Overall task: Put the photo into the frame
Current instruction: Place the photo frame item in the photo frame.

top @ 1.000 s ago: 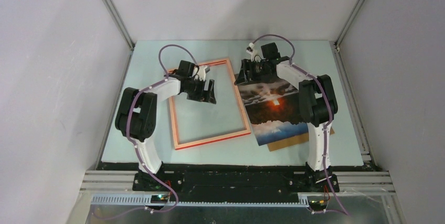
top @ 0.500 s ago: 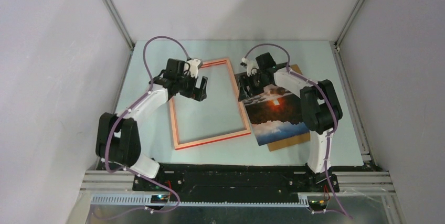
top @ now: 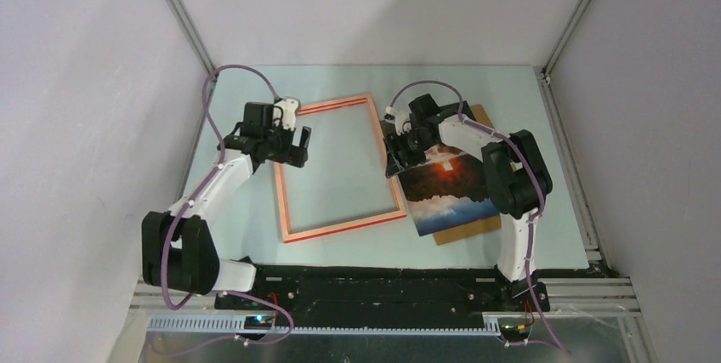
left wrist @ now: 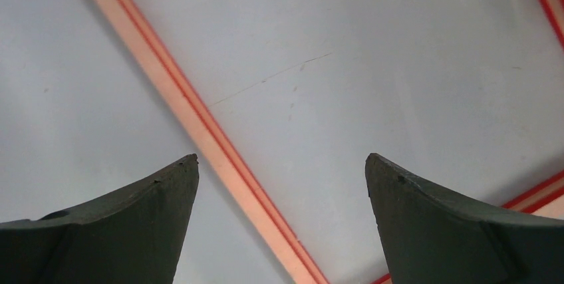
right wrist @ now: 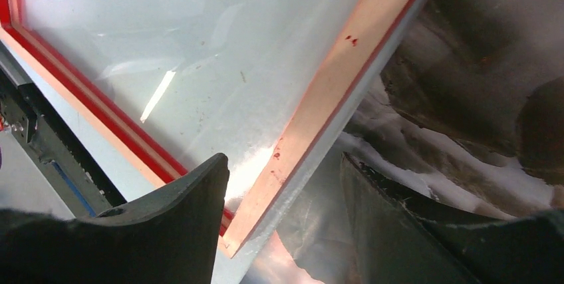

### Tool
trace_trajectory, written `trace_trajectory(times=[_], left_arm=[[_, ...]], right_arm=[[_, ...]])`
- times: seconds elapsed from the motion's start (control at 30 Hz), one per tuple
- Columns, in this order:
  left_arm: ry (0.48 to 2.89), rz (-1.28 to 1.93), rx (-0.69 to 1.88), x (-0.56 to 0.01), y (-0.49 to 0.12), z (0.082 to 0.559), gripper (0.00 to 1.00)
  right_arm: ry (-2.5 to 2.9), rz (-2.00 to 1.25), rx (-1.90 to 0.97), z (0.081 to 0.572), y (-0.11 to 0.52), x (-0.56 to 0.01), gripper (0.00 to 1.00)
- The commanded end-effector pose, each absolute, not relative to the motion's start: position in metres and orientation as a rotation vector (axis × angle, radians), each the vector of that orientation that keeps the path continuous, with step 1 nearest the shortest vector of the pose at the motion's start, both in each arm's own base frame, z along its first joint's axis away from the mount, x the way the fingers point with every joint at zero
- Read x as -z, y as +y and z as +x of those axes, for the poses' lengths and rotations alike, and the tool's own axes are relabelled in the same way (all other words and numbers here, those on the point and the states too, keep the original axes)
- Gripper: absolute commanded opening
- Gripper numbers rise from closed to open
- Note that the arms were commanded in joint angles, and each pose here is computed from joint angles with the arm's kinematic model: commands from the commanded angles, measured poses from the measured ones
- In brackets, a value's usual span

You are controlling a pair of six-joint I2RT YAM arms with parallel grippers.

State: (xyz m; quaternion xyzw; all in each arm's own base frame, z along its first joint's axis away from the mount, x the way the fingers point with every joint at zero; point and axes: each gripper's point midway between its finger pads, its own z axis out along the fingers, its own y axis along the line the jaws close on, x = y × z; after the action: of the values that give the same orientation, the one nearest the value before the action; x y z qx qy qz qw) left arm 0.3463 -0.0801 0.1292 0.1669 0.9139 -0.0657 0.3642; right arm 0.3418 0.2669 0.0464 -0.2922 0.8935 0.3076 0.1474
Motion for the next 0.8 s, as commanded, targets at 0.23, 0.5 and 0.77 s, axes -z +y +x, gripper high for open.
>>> trace_trajectory(times=[0.23, 0.5, 0.77], left_arm=[[2.363, 0.28, 0.071, -0.134, -0.029, 0.34, 1.0], [2.403, 0.24, -0.019, -0.124, -0.009, 0.334, 1.0], [2.427, 0.222, -0.09, -0.123, 0.002, 0.326, 1.0]], right_arm=[[2.572, -0.959, -0.967, 0.311, 0.281, -0.044, 0.65], [2.569, -1.007, -1.033, 0.291, 0.291, -0.044, 0.65], [2.514, -1.096, -1.081, 0.274, 0.315, -0.05, 0.65]])
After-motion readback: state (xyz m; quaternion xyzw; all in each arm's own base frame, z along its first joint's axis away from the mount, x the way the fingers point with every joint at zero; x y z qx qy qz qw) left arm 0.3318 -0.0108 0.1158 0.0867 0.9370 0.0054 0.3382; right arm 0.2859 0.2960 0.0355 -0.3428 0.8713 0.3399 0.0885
